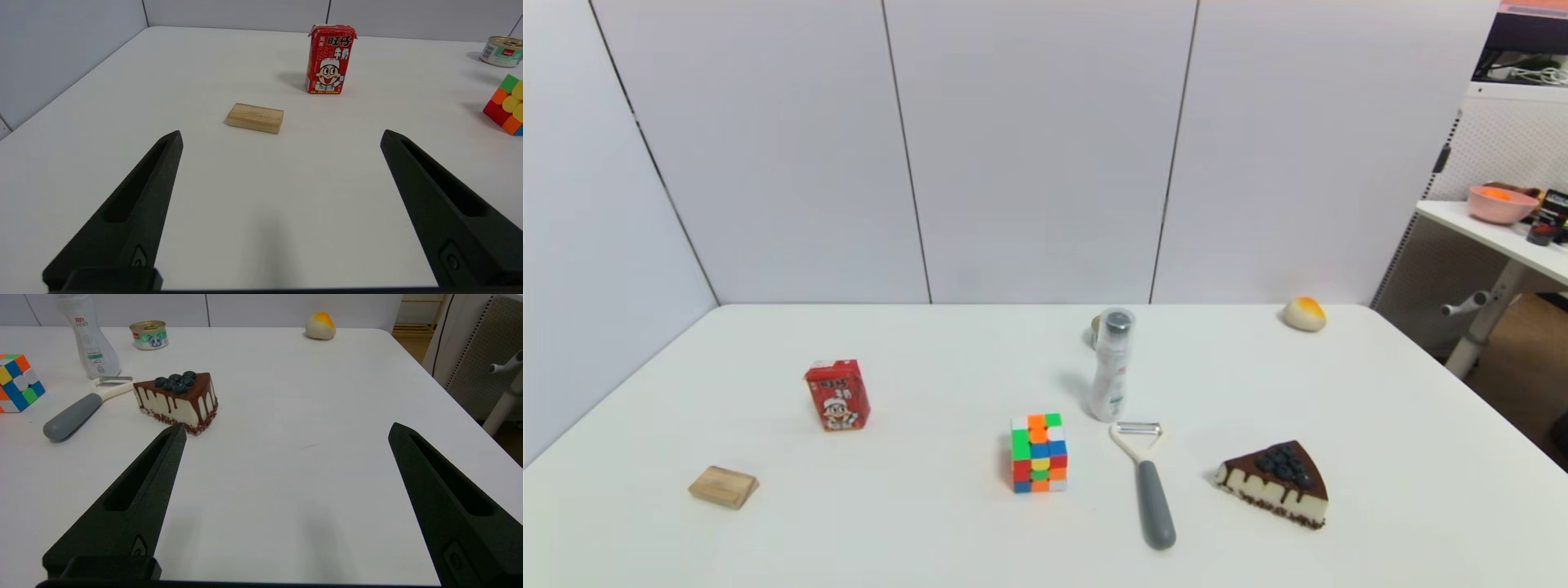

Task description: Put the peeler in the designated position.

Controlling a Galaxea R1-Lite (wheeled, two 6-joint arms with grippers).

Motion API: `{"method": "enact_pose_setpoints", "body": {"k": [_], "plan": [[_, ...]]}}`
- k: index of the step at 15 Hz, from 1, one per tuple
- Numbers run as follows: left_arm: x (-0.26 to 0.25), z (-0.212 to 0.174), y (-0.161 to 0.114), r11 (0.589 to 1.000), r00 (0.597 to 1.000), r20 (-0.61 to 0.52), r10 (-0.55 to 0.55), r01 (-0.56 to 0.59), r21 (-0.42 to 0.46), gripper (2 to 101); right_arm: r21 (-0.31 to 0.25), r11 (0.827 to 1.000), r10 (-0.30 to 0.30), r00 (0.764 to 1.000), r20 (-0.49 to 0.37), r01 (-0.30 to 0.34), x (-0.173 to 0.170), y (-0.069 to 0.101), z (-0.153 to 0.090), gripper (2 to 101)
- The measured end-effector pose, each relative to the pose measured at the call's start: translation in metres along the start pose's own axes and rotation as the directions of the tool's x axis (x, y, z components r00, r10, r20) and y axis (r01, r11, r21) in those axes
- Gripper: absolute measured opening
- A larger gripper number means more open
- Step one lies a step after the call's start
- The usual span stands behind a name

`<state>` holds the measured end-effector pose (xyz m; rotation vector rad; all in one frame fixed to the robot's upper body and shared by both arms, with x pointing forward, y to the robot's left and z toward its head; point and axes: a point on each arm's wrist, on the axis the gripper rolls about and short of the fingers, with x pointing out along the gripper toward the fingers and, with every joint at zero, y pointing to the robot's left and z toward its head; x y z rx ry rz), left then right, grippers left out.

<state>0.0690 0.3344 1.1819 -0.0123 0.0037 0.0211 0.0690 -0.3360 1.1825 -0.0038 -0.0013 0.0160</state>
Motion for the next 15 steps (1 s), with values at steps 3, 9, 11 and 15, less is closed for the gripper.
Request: {"method": "enact_pose_setpoints", "body": {"k": [3,9,11,15], "plan": [[0.0,0.0,0.0,1.0,1.0,0.0,0.0,0.0,0.0,97.8,0.0,1.0,0.0,1.0,0.0,0.0,0.0,0.0,0.0,98.0],[0.0,0.0,0.0,1.0,1.0,0.0,0.0,0.0,0.001,97.8,-0.003,1.0,-0.001,1.0,0.0,0.001,0.0,0.0,0.0,98.0],[0.0,0.0,0.0,1.0,1.0,0.0,0.0,0.0,0.001,97.8,-0.001,1.0,-0.001,1.0,0.0,0.001,0.0,0.0,0.0,98.0],[0.0,0.0,0.0,1.0,1.0,0.0,0.0,0.0,0.001,97.8,0.02,1.0,-0.018,1.0,0.001,0.018,0.0,-0.0004,0.0001,98.0]]}}
